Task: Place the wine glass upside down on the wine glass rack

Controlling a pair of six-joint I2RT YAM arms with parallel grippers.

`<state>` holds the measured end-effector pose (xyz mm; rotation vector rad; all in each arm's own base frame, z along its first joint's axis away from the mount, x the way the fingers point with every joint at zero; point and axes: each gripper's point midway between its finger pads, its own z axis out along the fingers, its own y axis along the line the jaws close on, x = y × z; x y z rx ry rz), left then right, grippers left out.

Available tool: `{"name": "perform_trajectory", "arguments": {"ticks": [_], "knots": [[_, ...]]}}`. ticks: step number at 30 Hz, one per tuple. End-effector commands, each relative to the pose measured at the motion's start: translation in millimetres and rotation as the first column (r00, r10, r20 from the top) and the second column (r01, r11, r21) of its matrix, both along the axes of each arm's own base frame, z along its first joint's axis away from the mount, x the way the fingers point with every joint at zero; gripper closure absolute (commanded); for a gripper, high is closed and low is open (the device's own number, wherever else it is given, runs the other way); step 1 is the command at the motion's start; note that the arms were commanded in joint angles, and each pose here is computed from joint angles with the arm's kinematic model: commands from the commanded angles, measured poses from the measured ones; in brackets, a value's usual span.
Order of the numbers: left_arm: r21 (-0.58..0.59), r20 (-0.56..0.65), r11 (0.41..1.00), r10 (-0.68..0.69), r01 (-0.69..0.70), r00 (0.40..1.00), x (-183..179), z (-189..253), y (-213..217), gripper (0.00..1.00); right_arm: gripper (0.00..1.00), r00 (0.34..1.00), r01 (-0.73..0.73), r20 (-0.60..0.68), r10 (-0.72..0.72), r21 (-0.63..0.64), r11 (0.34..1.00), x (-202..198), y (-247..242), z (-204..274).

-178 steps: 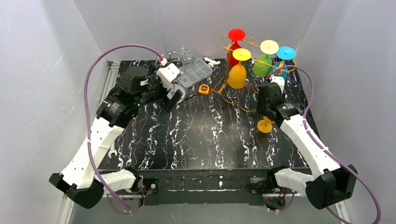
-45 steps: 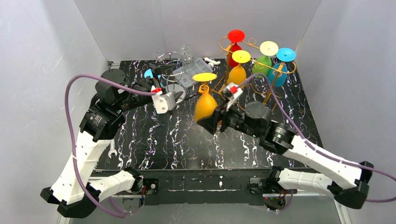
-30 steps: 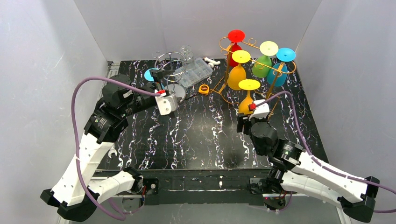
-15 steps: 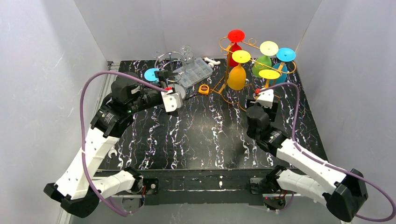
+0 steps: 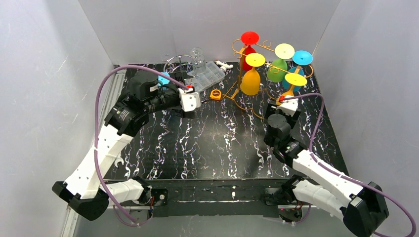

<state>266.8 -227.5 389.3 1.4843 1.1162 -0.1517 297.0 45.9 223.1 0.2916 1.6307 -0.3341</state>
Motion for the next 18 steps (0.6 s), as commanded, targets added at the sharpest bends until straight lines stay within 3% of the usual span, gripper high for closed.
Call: {"name": "perform_trajectory", "arguments": {"ticks": [1,18], "knots": [[0.027,0.001,1.0,0.016,-0.016,1.0,0.0,3.4,0.9,0.08,0.63,0.993,0.043,0.101,-0.053,0.097,0.994,5.4,-7.4,21.7],[0.118,0.036,0.993,-0.003,-0.001,0.999,-7.6,1.3,-7.7,0.09,0.65,0.998,-0.025,0.064,0.018,0.112,0.993,22.5,5.7,9.3]]}}
